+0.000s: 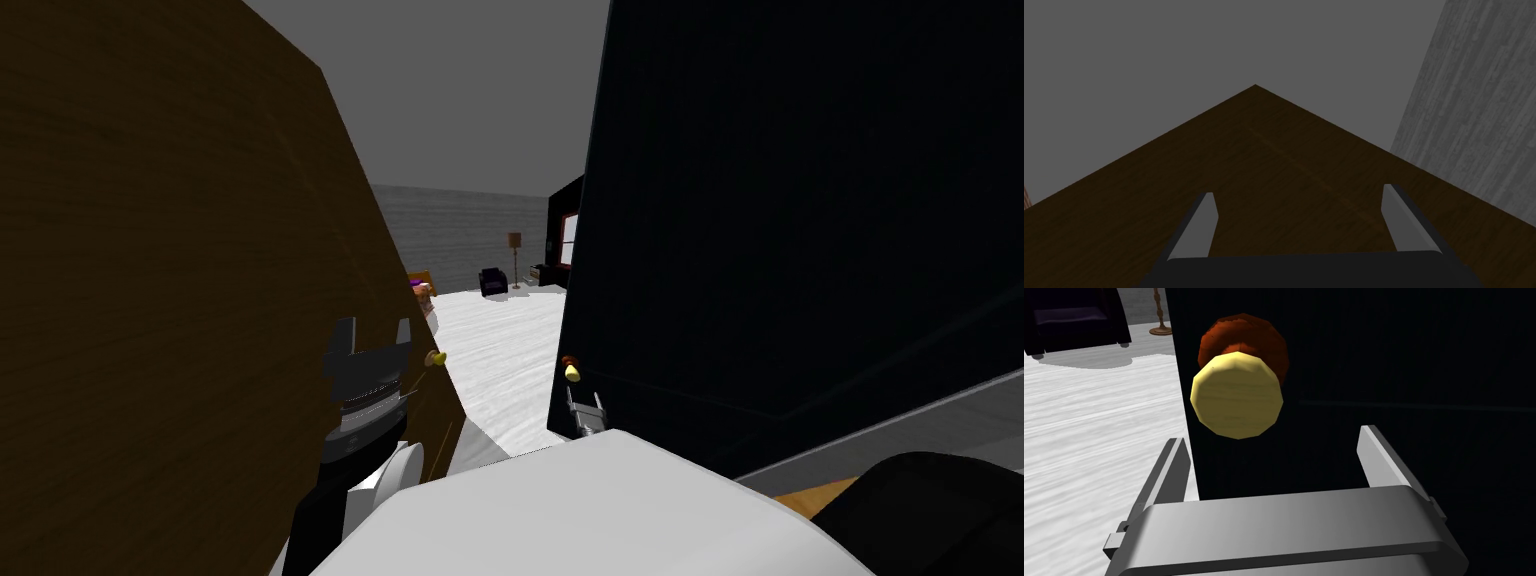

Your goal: Push the door open

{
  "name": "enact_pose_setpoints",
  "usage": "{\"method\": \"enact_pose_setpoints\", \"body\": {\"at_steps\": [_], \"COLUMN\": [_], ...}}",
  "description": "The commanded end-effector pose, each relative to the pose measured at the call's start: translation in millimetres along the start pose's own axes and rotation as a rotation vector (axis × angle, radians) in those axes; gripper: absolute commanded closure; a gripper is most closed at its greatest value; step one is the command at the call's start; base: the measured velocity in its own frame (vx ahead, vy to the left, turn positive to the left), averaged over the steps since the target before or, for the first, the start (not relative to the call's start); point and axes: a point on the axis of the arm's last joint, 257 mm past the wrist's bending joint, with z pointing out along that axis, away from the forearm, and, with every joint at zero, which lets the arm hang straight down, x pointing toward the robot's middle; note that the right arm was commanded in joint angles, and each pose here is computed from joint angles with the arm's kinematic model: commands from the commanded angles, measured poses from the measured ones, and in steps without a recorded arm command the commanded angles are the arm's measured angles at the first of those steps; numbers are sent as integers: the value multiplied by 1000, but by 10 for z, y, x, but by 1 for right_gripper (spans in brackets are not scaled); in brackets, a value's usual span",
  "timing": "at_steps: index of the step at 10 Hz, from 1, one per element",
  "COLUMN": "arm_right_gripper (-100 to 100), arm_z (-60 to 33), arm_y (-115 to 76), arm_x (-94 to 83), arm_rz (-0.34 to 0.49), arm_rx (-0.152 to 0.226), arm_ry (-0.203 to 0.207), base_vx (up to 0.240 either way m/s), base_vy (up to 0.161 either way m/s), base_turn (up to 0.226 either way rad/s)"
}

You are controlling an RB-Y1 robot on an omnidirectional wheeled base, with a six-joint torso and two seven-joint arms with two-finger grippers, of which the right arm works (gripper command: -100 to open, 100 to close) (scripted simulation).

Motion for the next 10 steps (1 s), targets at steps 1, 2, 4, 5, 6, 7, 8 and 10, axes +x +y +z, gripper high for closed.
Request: {"method": "enact_pose_setpoints", "body": {"at_steps": [1,2,4,5,6,7,8,10], "arm_right_gripper": [-100,-100,-100,-100,-100,-100,-100,-100], "arm_z": [194,242,499,600,621,729,806,977], "arm_y": [64,94,160,182,228,261,282,315], "arm_x": [-15,12,12,2,13,13,0,11], "arm_rz": [-3,-3,2,7,6,13,21,41], "arm_rx": [-28,-37,-77,-94,-105,-126,-143,-177], "arm_ry": [-4,5,1,-5,-2,-6,-14,-22], "base_vx": [-63,-43,-54,-72,-46,-41,-48,-59], "base_vy": [-19,-18,-9,-10,-8,-4,-15,-9], "base_turn": [226,52,156,268,61,93,145,174]}}
